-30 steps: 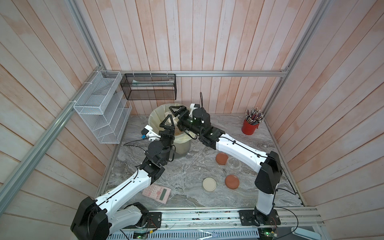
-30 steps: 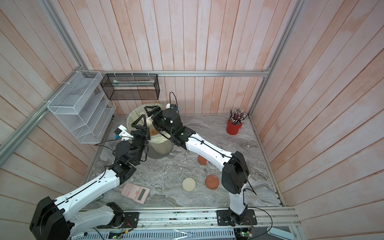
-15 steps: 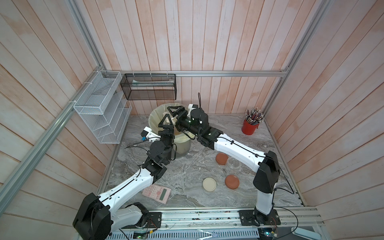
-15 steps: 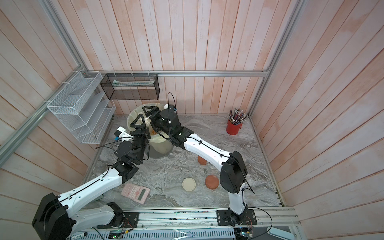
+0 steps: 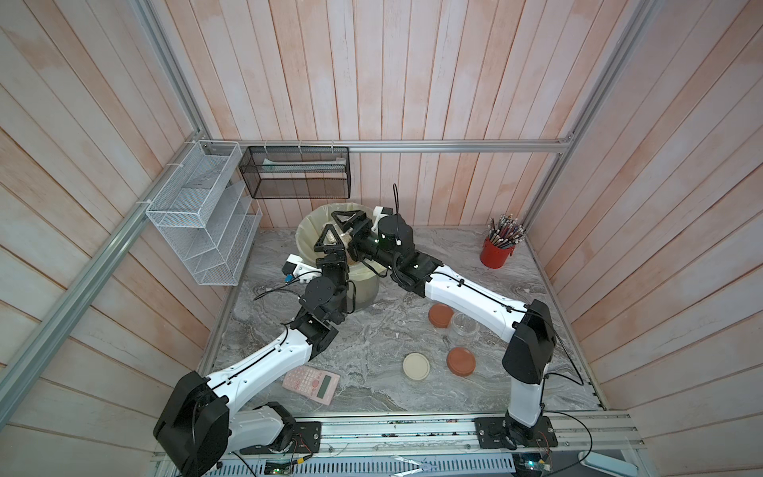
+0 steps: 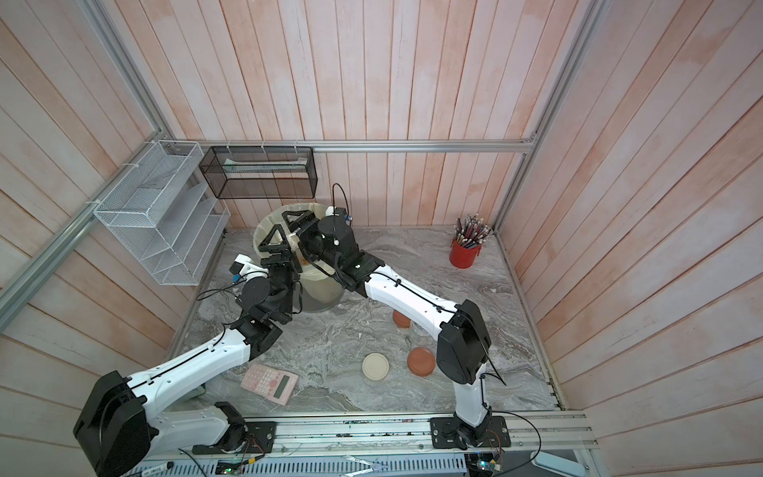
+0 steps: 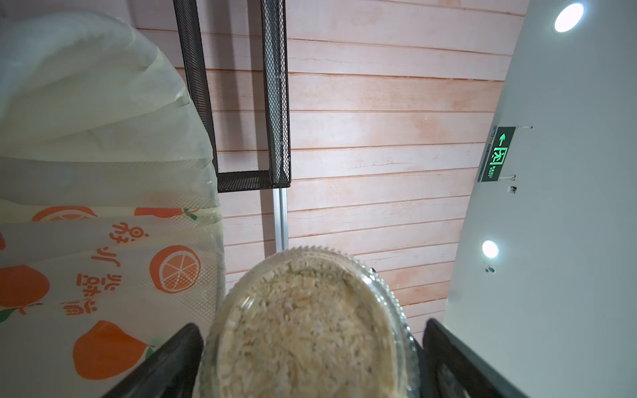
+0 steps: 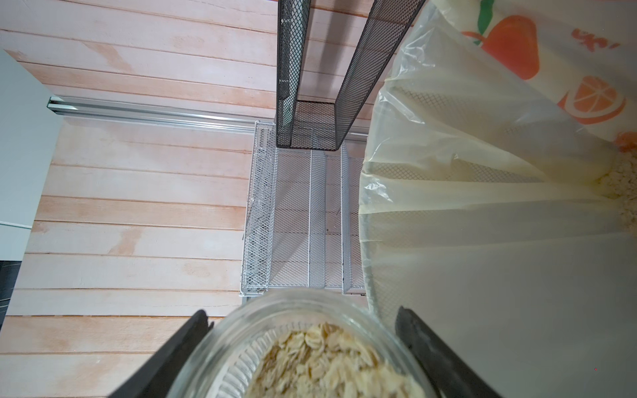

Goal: Empty expired oatmeal from jars
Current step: Pour the expired oatmeal into the trash bin.

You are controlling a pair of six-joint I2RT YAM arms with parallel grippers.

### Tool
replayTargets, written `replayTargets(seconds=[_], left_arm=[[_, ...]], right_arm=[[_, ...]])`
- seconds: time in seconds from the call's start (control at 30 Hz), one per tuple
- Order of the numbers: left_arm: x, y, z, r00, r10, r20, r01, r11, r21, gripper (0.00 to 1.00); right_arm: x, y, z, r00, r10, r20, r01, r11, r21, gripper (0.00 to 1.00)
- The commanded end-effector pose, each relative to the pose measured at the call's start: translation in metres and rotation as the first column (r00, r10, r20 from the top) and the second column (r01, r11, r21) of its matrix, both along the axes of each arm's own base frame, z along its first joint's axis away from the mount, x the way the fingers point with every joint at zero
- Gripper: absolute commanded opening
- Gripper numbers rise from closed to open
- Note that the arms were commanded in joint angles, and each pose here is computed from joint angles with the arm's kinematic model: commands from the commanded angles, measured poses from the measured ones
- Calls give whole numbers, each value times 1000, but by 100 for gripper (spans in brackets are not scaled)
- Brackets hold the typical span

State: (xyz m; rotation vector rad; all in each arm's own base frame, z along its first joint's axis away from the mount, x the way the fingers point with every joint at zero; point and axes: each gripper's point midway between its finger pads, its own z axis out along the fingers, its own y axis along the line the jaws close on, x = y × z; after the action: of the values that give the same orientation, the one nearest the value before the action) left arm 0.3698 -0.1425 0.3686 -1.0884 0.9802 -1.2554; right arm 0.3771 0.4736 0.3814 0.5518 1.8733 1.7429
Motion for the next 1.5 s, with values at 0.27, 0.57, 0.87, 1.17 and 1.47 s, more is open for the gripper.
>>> replayTargets(seconds=[0.27, 0.57, 0.87, 1.17, 1.47], left_arm=[[11, 0, -13, 996, 54, -75, -48, 996, 78, 100], [11, 7, -4, 993, 92, -69, -86, 993, 84, 100], [9, 11, 6, 992, 114, -49, -109, 990, 94, 100], [16, 10, 6, 992, 108, -62, -104, 992, 71, 100], [27, 0, 8, 996, 76, -50, -72, 994, 80, 100]], right_arm=[[-5, 9, 39, 998, 32, 59, -38, 995, 93, 30], [-10, 6, 46, 997, 44, 62, -50, 994, 102, 30], [-13, 4, 50, 996, 51, 70, -59, 991, 117, 30], [-15, 2, 54, 995, 55, 82, -65, 990, 122, 30], [-16, 4, 56, 993, 75, 90, -87, 987, 137, 29]])
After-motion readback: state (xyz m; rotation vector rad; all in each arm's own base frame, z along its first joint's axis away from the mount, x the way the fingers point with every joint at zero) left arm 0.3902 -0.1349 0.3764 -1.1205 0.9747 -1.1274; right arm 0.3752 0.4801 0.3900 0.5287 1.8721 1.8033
